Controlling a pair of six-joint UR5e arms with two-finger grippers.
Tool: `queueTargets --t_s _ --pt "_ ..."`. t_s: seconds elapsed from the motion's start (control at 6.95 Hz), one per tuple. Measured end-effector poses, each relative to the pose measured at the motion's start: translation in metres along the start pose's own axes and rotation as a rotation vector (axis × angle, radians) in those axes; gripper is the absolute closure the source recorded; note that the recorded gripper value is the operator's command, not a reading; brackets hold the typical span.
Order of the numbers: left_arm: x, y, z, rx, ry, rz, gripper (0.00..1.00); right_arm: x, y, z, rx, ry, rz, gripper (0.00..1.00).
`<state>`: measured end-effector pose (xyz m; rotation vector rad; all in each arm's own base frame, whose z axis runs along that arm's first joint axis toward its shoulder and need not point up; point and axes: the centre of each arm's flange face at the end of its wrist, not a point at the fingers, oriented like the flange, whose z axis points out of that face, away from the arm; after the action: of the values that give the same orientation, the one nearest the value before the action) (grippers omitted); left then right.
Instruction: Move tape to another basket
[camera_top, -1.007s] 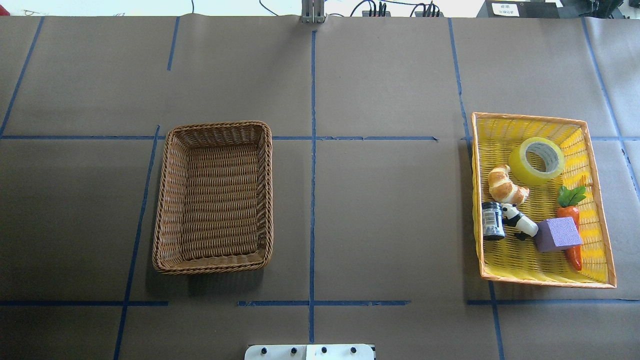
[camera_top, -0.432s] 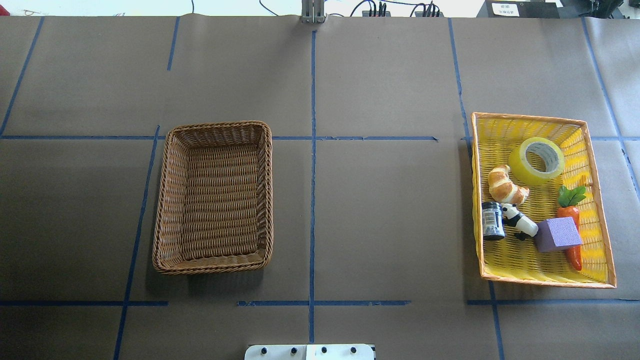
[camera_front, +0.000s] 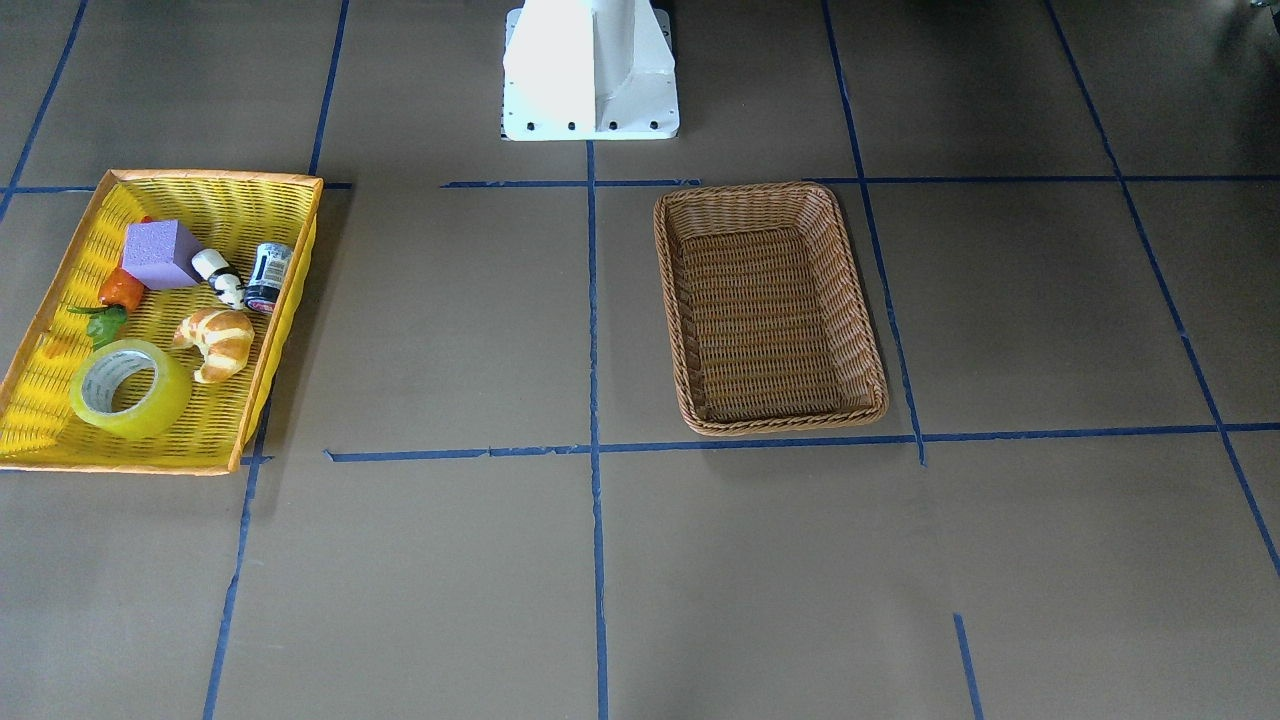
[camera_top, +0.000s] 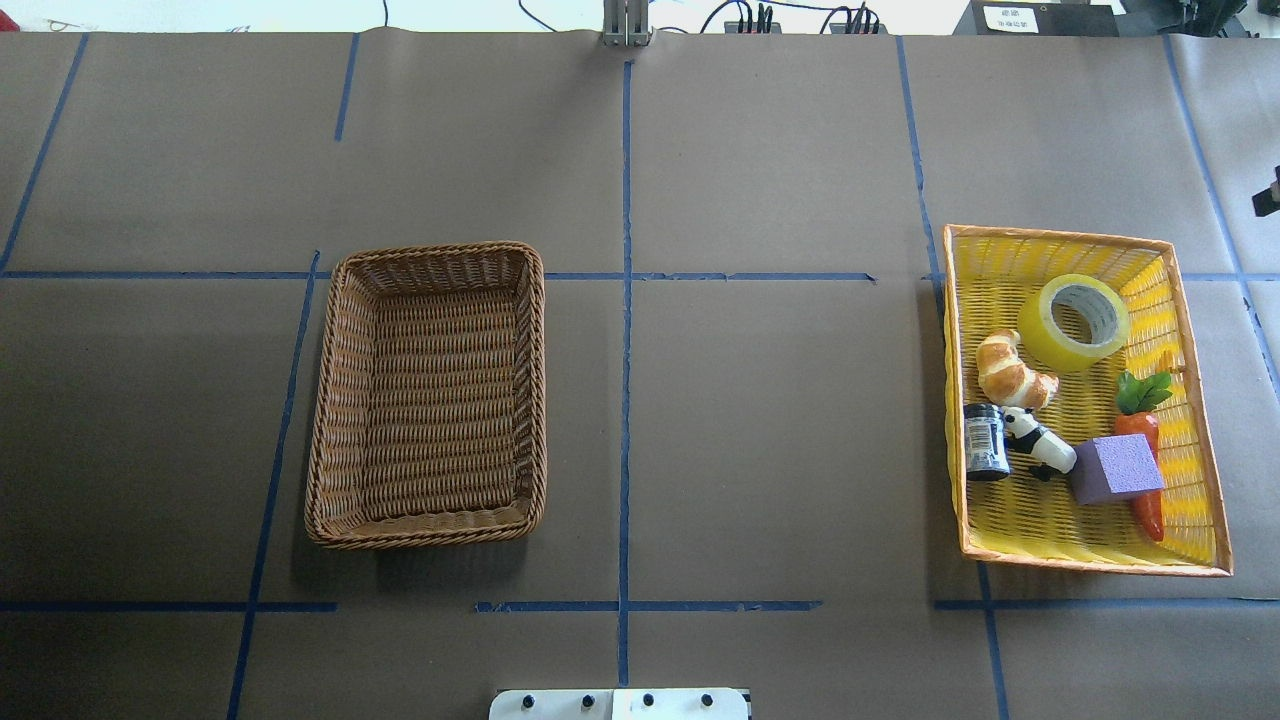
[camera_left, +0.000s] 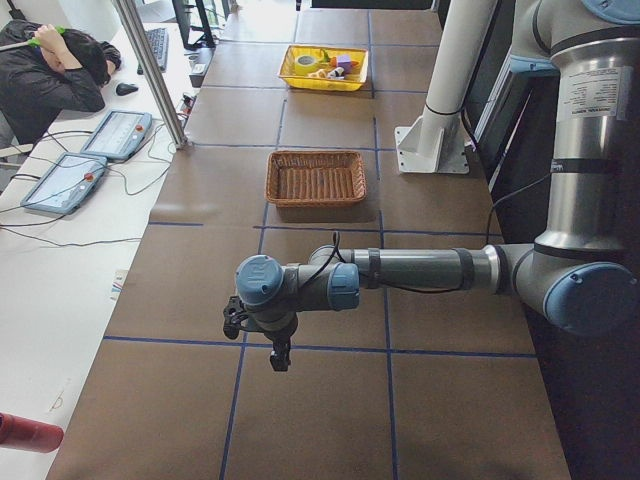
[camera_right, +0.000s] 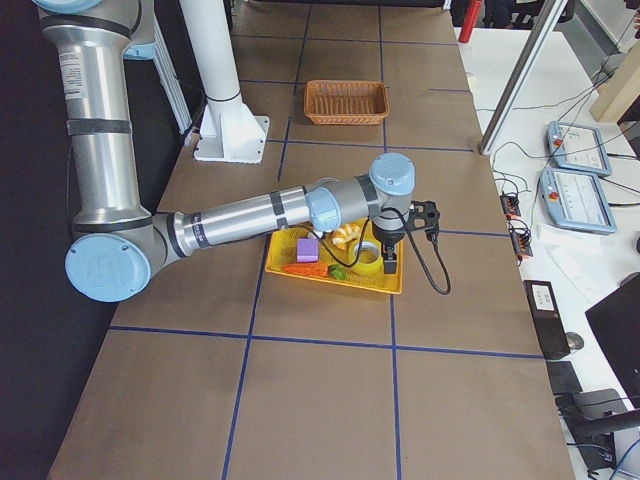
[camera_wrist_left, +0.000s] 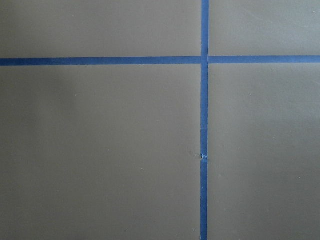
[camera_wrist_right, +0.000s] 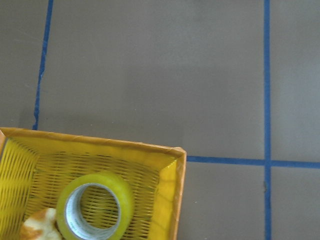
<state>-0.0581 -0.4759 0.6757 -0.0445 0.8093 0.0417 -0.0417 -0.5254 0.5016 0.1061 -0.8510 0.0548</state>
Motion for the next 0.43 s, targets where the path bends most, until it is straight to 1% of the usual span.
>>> queueTargets --t_s 0.14,0.29,0.43 --pt "-0.001 0.0 0.001 0.0 0.0 0.0 0.0 -0.028 0.007 0.02 -0.012 0.01 0.027 0.0" --pt "-0.001 0.0 0.001 -0.001 0.0 -0.001 0.0 -0.046 0.017 0.042 -0.01 0.021 0.039 0.0" --pt "-0.001 0.0 0.001 -0.001 0.0 -0.002 0.0 -0.057 0.027 0.064 -0.014 0.035 0.036 0.0"
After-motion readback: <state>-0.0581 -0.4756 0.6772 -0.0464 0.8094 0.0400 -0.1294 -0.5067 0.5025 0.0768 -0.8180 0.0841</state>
